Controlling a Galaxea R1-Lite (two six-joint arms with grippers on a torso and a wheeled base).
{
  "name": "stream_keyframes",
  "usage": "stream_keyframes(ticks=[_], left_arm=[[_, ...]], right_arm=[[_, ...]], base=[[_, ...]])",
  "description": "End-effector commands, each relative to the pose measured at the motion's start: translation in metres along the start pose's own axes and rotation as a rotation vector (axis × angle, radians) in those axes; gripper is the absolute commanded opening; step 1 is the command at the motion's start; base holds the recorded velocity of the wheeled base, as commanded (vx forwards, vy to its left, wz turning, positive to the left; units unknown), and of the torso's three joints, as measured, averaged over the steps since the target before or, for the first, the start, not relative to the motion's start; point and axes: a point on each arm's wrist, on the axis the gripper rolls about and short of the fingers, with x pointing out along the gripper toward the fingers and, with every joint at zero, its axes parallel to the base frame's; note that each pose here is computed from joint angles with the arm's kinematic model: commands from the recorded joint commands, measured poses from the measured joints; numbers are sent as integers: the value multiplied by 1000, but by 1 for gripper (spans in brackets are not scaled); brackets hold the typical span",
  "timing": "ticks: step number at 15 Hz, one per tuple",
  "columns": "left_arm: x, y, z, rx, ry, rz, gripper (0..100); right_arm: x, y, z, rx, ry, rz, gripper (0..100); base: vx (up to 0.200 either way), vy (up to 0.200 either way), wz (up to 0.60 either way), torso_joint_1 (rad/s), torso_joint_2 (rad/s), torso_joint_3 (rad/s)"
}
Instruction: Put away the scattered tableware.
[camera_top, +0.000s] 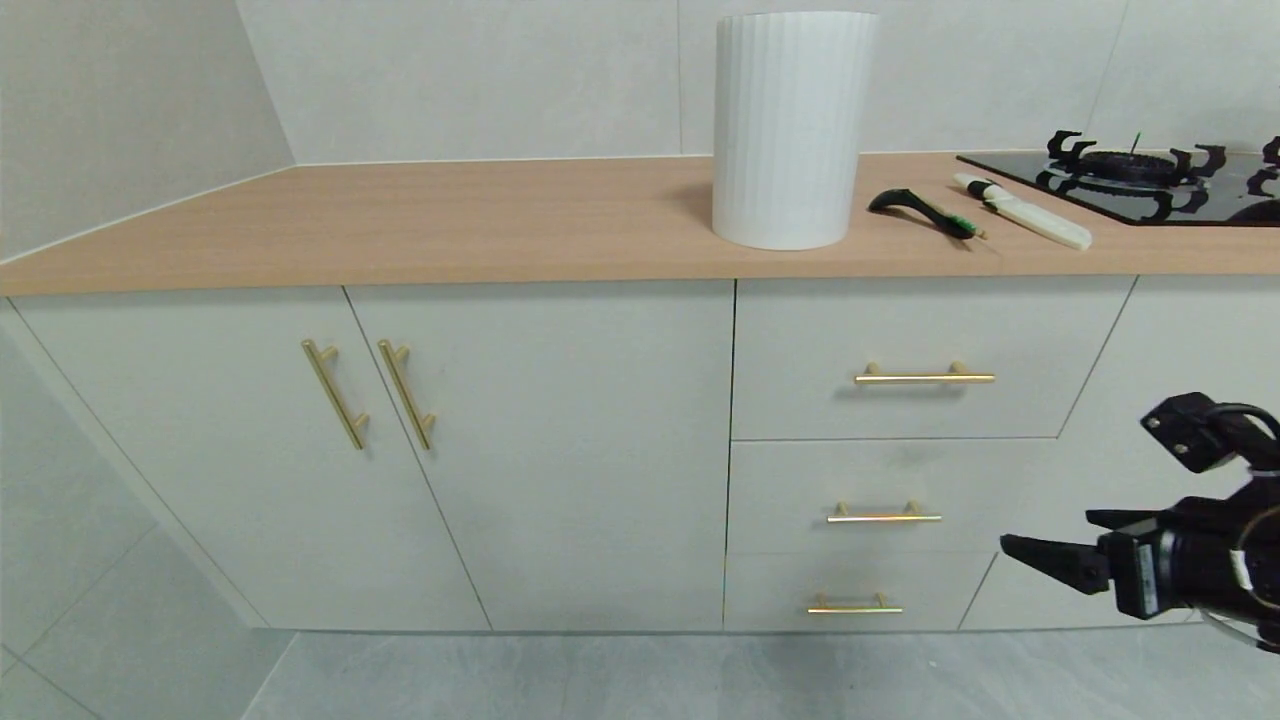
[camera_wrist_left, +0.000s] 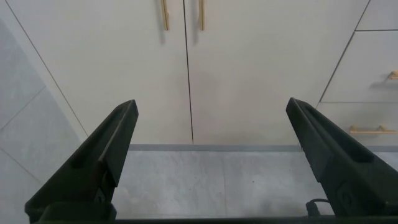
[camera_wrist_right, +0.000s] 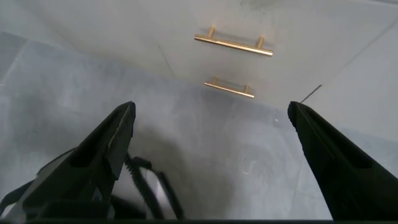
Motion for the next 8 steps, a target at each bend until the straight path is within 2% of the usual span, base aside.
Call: stream_keyframes(ticks=[1, 5, 8], left_arm=[[0, 0, 0, 0, 1, 1, 100], [0, 0, 0, 0, 1, 1, 100], [0, 0, 0, 0, 1, 1, 100]], right_arm=[[67, -9, -8, 14, 126, -10, 100], [116, -13, -15, 7, 159, -25, 100], [161, -21, -31, 7, 148, -138, 100]], base=[[0, 0, 0, 0, 0, 0], [0, 0, 0, 0, 0, 0], [0, 0, 0, 0, 0, 0]])
